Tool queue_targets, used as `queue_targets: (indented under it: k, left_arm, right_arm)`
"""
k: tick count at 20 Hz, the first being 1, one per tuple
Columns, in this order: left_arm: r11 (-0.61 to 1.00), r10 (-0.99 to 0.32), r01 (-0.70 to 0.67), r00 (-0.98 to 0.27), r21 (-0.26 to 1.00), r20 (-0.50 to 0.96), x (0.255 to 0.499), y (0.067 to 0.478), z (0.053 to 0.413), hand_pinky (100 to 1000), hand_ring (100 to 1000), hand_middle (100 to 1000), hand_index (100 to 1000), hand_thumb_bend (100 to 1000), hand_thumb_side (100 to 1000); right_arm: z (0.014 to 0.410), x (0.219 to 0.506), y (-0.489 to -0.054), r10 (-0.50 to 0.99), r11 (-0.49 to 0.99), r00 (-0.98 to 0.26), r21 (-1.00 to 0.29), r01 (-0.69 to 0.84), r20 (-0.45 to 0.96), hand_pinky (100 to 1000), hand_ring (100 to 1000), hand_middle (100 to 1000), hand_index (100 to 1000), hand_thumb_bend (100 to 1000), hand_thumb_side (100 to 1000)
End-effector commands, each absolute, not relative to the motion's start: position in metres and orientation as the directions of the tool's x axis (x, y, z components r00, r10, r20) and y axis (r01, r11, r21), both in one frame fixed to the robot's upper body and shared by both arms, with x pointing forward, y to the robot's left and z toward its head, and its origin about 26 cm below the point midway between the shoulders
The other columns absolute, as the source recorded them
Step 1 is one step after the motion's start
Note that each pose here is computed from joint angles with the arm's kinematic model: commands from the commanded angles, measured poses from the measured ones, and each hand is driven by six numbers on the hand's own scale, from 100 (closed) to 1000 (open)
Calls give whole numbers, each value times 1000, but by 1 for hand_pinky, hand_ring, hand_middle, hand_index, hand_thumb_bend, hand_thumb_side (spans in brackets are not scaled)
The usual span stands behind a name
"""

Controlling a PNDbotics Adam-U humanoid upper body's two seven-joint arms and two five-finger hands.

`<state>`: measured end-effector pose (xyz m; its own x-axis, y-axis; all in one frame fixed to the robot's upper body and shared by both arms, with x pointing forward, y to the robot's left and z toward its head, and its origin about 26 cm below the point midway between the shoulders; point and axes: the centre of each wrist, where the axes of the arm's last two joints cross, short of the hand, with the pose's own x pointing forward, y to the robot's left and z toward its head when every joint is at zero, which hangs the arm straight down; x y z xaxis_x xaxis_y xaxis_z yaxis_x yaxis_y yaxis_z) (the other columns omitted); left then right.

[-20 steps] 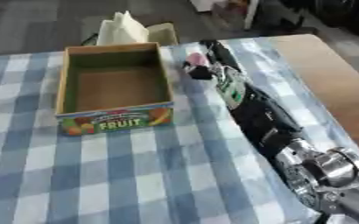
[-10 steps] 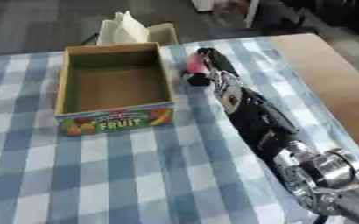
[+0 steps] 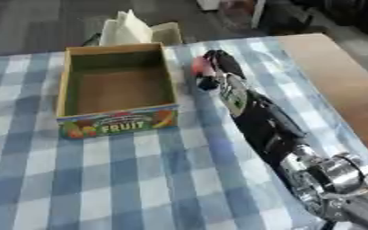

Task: Pick up objects on the table and place them in the box.

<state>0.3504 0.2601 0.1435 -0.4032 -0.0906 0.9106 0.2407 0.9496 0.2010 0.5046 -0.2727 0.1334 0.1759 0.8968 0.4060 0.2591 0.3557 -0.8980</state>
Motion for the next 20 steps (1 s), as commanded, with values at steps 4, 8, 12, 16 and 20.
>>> queue_targets:
  k: [4,8,12,16,20]
  left_arm:
    - [947,-104,234,-431,222,897,351,263,153,688,485,519,555,100,863]
    - [947,-104,233,-432,222,896,351,263,154,689,485,519,555,100,862]
    - [947,-103,234,-432,222,896,351,263,154,689,485,519,555,100,862]
    - [947,-102,234,-433,221,896,350,262,154,689,485,520,555,100,862]
    - [947,-101,234,-434,221,895,350,262,154,689,485,520,555,100,860]
  right_arm:
    - [152,507,-276,885,333,178,-851,405,431,393,616,555,670,100,100]
    - [156,507,-276,878,328,163,-814,480,450,322,551,481,595,100,100]
    - [165,508,-273,874,340,119,-768,543,470,309,534,452,570,100,100]
    - [178,508,-266,877,365,54,-735,572,477,306,524,431,549,100,100]
    - [193,508,-255,881,402,-31,-710,578,473,307,522,425,542,100,100]
